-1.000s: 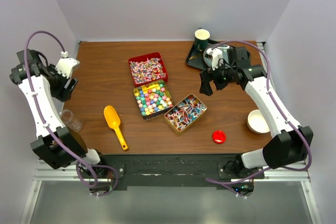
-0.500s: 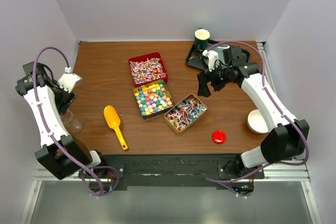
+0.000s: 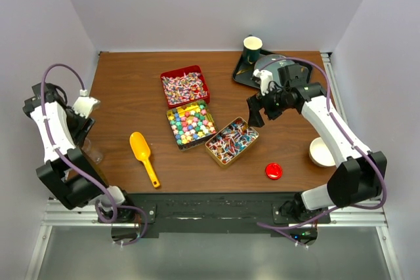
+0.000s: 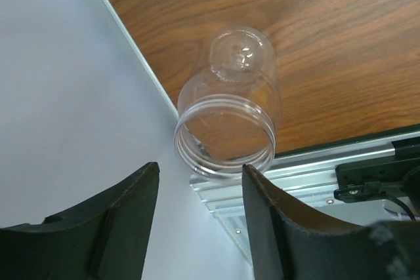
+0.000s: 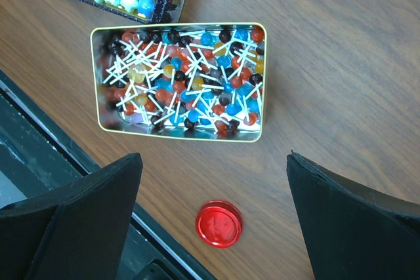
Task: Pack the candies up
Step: Pick up the packing bottle from the center of the board.
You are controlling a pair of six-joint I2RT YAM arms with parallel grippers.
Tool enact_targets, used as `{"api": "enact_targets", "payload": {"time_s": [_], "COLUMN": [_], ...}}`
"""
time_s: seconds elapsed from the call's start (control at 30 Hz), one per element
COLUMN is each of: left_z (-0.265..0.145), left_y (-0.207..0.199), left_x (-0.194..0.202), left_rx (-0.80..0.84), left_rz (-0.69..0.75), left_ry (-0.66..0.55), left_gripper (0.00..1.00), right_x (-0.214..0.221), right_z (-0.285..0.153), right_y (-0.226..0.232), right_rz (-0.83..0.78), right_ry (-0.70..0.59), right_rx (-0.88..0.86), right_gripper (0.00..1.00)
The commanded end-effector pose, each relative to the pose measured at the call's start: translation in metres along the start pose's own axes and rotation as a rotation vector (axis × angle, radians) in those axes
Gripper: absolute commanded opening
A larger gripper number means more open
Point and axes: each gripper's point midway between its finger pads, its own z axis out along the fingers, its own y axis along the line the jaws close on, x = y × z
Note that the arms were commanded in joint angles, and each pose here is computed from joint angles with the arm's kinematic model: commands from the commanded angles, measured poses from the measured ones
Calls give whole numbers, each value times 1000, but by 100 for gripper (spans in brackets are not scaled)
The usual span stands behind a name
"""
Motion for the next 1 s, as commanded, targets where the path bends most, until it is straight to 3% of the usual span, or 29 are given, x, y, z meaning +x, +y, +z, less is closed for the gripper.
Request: {"api": "enact_targets", "payload": {"time_s": [0.0,0.13,0.23,0.37,0.6,0.7,0.8,0.9,0.97], "left_z": [19,30,36,40,21,-13,-42,-64,-74], "left_y": [2,4,8,10,3,-9,-45,-103,-125], "left_x": [0,-1,-6,-13,-21,-40,-71,-112,-123], "left_rx": [24,16,18,33,42,54,65,48,53], "left_rz": [-56,-82,-114,-145,-136,-83,51,279,337], "left_ry": [12,9,-3,-23,-73,-134,-184,-241,-273], "left_gripper": [57,53,44,22,4,0,0,0,0], "right_x": [-1,-1,0,-1,3,3,4,4,6], "right_z": [-8,-9,-8,-7,-6,-6,-2,-1,1], "right_y": [6,4,3,2,-1,-3,-11,-23,-30], "right_rz": [-20,-24,-23,-27,-27,-23,19,77,116], "right_ry": [-24,-23,-19,-17,-5,-9,-12,-26,-25], "right_rx": [-1,8,13,14,25,39,75,106,126], "right_gripper": [96,96,96,96,96,96,97,97,97]}}
